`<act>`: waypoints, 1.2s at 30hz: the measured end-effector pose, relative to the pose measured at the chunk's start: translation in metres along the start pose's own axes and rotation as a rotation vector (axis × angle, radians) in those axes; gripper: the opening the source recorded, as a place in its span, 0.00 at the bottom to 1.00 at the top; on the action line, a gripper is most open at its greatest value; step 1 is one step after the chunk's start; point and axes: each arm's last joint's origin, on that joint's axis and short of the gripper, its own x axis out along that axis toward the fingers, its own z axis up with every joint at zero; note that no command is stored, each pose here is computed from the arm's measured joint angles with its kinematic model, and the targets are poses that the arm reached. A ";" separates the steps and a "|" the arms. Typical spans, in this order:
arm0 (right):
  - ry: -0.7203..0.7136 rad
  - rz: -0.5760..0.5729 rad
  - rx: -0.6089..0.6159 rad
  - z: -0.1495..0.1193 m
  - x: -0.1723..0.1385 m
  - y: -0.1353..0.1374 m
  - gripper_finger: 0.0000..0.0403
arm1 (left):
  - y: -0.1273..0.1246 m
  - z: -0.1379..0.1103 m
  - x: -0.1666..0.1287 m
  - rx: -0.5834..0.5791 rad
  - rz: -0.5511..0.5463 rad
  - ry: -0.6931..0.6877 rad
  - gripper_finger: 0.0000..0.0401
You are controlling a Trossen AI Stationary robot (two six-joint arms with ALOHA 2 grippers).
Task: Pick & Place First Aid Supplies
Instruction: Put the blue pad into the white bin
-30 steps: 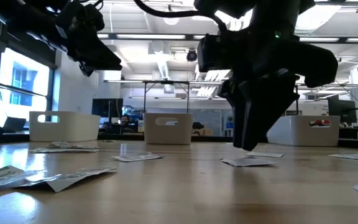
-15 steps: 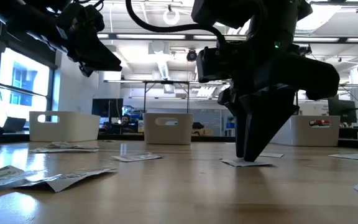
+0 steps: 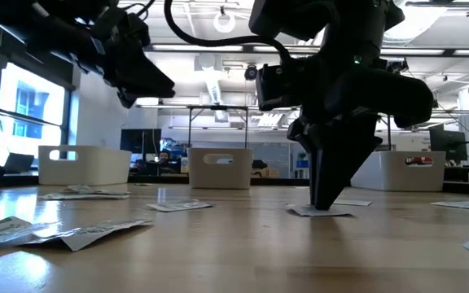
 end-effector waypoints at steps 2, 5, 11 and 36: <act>-0.007 -0.004 0.001 0.000 -0.002 0.000 0.13 | 0.000 -0.002 0.008 0.009 -0.015 0.004 0.29; -0.011 -0.010 0.001 0.000 -0.004 0.000 0.11 | 0.000 -0.007 0.018 0.031 -0.025 0.011 0.29; -0.008 -0.004 0.001 0.000 -0.004 -0.001 0.01 | -0.010 -0.012 0.032 0.069 -0.097 -0.027 0.29; -0.363 -0.522 -0.081 0.010 -0.068 -0.004 0.01 | -0.022 -0.008 0.077 -0.179 -0.258 -0.012 0.29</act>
